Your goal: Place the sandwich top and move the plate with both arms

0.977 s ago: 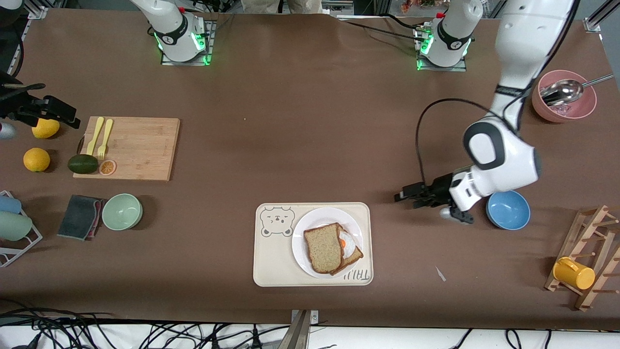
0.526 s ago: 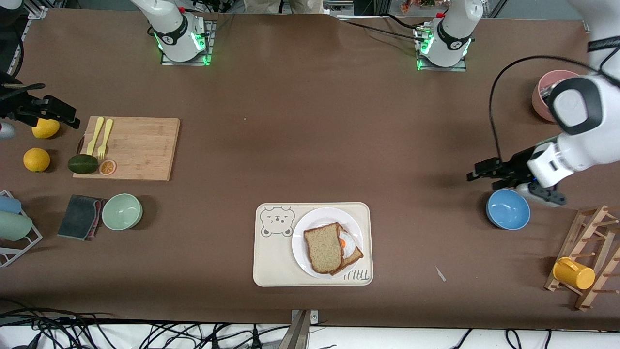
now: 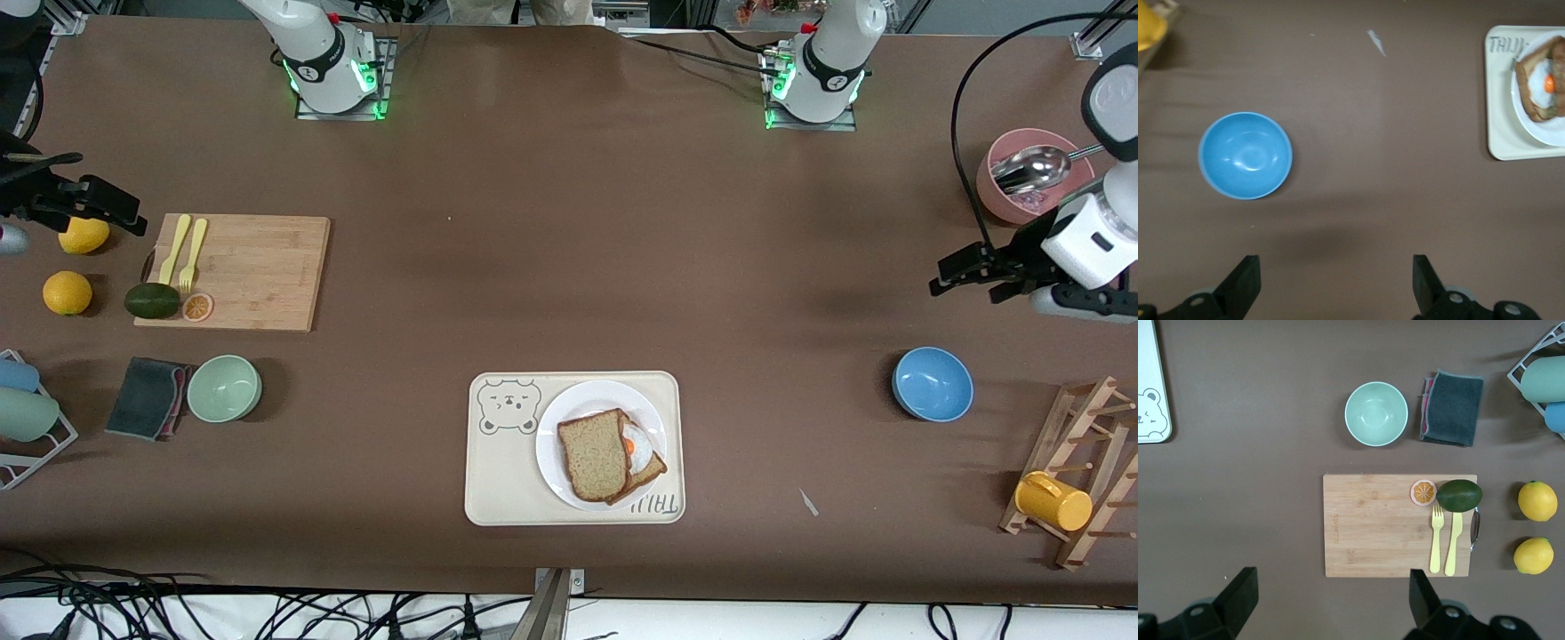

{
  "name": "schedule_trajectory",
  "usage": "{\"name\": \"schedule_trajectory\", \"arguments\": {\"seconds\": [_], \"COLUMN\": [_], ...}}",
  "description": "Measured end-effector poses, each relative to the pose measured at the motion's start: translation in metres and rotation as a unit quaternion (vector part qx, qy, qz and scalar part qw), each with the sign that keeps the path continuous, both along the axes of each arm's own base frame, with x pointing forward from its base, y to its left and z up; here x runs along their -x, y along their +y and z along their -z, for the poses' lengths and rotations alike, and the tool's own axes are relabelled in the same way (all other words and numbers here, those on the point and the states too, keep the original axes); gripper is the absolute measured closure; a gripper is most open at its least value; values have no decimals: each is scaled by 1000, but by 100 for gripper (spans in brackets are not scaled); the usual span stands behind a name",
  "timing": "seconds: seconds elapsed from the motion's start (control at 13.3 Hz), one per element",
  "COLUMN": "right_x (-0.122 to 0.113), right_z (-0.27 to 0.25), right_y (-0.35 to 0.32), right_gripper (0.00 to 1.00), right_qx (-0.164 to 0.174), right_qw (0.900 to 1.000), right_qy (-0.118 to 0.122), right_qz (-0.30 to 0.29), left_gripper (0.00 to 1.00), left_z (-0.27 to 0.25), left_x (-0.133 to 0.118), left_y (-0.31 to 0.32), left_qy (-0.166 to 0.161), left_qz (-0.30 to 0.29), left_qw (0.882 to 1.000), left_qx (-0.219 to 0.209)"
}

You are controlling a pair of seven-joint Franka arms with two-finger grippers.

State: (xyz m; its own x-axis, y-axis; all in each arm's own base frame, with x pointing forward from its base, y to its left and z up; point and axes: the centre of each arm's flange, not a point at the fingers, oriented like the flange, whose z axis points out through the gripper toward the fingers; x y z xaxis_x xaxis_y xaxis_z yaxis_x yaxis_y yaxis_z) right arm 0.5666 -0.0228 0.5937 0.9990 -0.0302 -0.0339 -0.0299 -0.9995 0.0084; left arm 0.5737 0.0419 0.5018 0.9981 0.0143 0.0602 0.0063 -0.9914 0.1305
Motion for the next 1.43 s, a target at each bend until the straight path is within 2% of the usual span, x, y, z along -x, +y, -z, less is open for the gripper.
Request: {"name": "schedule_trajectory", "arguments": {"seconds": [0.15,0.3,0.53,0.98,1.2,1.43], "right_x": [0,0,0,0,0,0], "right_z": [0,0,0,0,0,-1], "right_y": [0,0,0,0,1,11], "right_gripper": [0,0,0,0,0,0], "right_qx": [0,0,0,0,0,3], "right_qw": [1000,1000,1000,1000,1000,1000], "right_qy": [0,0,0,0,0,-1], "right_qz": [0,0,0,0,-2,-12], "left_gripper": [0,0,0,0,0,0], "left_z": [-21,-42,-72,-98,-97,-94], "left_x": [10,19,23,23,26,25], "left_y": [-9,-13,-14,-27,-35,-38], "left_qy": [-1,10,14,43,79,84], "left_qz": [-17,-19,-27,-43,-38,-35], "left_qw": [999,998,998,997,995,995], "left_qx": [-38,-52,-52,-50,-51,-51]}}
